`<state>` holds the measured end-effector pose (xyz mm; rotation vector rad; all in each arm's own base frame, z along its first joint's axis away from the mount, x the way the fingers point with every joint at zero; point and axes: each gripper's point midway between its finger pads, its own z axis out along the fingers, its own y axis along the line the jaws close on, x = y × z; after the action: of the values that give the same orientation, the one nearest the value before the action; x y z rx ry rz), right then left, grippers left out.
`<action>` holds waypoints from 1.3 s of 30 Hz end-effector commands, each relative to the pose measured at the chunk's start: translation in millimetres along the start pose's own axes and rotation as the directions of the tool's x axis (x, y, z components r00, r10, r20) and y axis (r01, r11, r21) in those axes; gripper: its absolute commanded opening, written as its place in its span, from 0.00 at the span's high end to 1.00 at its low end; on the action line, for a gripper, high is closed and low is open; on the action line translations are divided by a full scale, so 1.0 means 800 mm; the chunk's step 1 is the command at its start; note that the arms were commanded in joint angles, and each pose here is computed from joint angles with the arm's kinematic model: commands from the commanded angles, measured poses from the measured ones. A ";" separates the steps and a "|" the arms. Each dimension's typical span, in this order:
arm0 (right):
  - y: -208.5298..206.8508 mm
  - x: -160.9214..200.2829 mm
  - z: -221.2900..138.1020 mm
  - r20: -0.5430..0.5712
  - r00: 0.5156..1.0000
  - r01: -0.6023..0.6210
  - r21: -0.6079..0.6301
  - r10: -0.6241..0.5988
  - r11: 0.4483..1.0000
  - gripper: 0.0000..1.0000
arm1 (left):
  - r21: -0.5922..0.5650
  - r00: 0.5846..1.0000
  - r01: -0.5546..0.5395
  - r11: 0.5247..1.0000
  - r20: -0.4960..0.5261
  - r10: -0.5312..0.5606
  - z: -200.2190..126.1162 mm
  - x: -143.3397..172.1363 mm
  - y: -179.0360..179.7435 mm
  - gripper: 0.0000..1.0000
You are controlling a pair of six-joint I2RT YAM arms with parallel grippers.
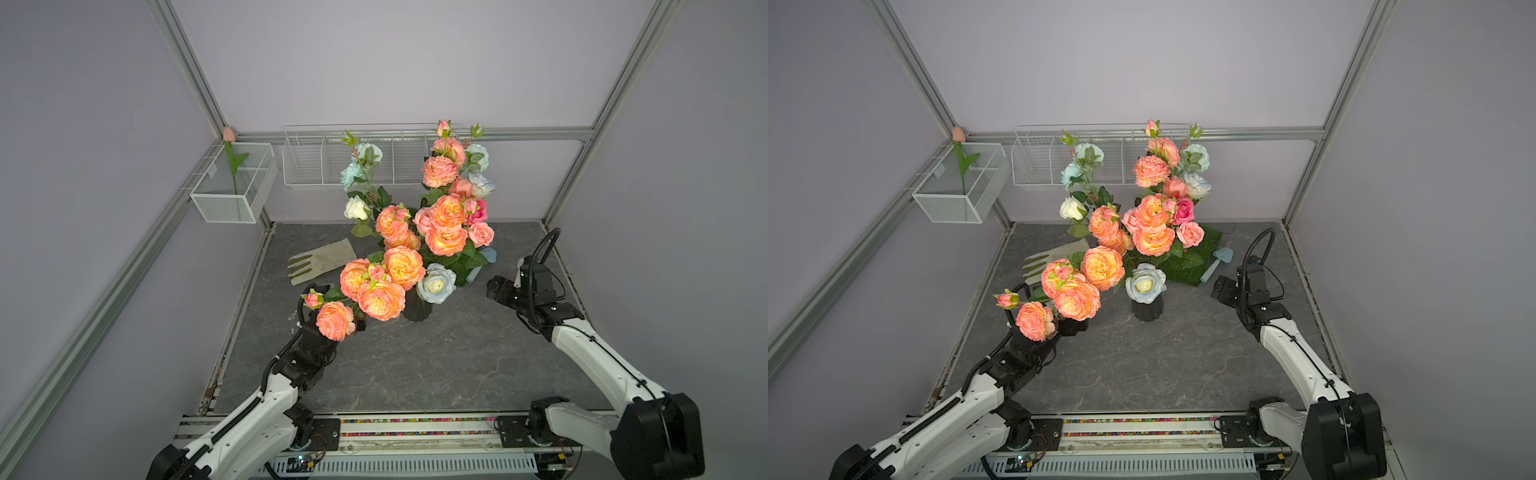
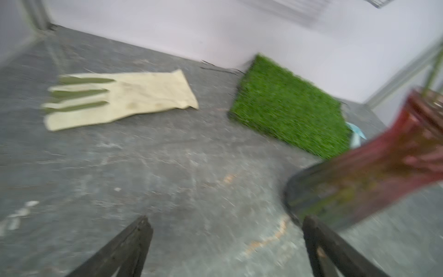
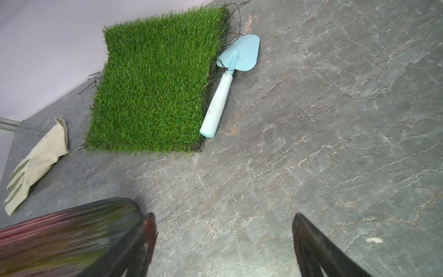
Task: Pick out pink flowers from the vase
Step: Adjust the vase at the center of the board.
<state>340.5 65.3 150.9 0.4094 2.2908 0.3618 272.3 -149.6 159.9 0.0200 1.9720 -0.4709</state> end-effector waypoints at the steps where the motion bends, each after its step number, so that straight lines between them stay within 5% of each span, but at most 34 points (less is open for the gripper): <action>1: 0.020 -0.002 0.003 -0.031 0.999 -0.010 -0.066 0.008 0.998 0.11 | 0.086 1.000 0.008 0.996 0.016 -0.010 0.003 0.001 -0.044 0.00; 5: 0.032 0.001 0.012 -0.080 0.997 -0.011 -0.095 0.004 0.995 0.11 | 0.171 0.996 -0.087 0.981 0.000 0.088 0.029 0.018 -0.100 0.00; 16: 0.044 0.023 0.018 -0.164 0.985 0.042 -0.094 -0.057 0.995 0.11 | 0.360 0.993 -0.113 0.926 0.085 0.088 0.086 0.002 -0.189 0.00; 39: 0.196 0.043 0.094 -0.188 0.933 0.204 -0.423 -0.306 0.883 0.11 | 0.282 0.992 -0.091 0.955 0.106 0.064 0.133 0.015 -0.205 0.00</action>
<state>395.2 214.2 132.0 -0.0669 2.4290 0.7058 315.7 -330.1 145.7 0.2889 1.8363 -0.6711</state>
